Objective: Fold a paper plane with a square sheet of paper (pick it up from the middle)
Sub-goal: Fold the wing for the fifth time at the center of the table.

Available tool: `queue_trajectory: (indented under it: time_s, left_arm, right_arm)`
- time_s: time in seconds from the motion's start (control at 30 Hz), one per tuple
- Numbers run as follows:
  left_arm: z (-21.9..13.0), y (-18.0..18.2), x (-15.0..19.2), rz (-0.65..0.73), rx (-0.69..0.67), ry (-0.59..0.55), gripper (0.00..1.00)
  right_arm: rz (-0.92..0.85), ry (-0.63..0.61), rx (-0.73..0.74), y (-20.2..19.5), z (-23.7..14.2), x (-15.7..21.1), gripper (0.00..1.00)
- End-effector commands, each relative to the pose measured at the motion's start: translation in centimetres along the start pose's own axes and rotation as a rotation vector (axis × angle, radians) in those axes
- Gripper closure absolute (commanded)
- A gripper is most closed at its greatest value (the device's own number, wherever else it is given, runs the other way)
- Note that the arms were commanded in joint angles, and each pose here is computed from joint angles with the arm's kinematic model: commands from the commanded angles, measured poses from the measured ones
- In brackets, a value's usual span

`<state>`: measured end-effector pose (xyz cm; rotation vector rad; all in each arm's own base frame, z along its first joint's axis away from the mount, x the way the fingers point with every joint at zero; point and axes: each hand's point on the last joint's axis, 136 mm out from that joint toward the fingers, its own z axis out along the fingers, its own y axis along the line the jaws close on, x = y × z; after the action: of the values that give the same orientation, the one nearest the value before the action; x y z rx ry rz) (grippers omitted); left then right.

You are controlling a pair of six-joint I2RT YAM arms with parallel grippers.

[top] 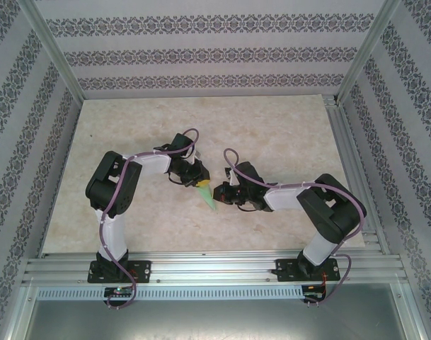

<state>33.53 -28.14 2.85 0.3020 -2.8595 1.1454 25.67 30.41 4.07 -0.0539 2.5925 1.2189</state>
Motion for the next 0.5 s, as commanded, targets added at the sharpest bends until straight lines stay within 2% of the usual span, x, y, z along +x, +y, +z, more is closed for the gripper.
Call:
queue_trajectory:
  time_s: [0.0, 0.37, 0.47]
  left_arm:
    - [-0.7, 0.0, 0.3, 0.019, 0.005, -0.001, 0.83]
    - [-1.1, 0.6, 0.4, 0.018, -0.002, -0.004, 0.83]
    - [-1.2, 0.7, 0.5, 0.018, -0.001, -0.006, 0.84]
  right_arm:
    - [-0.025, 0.022, -0.032, 1.0, 0.8, 0.1, 0.97]
    - [-0.037, 0.055, -0.035, 1.2, 1.4, 0.9, 0.98]
    - [-0.045, 0.031, -0.060, 2.0, 1.1, 0.5, 0.97]
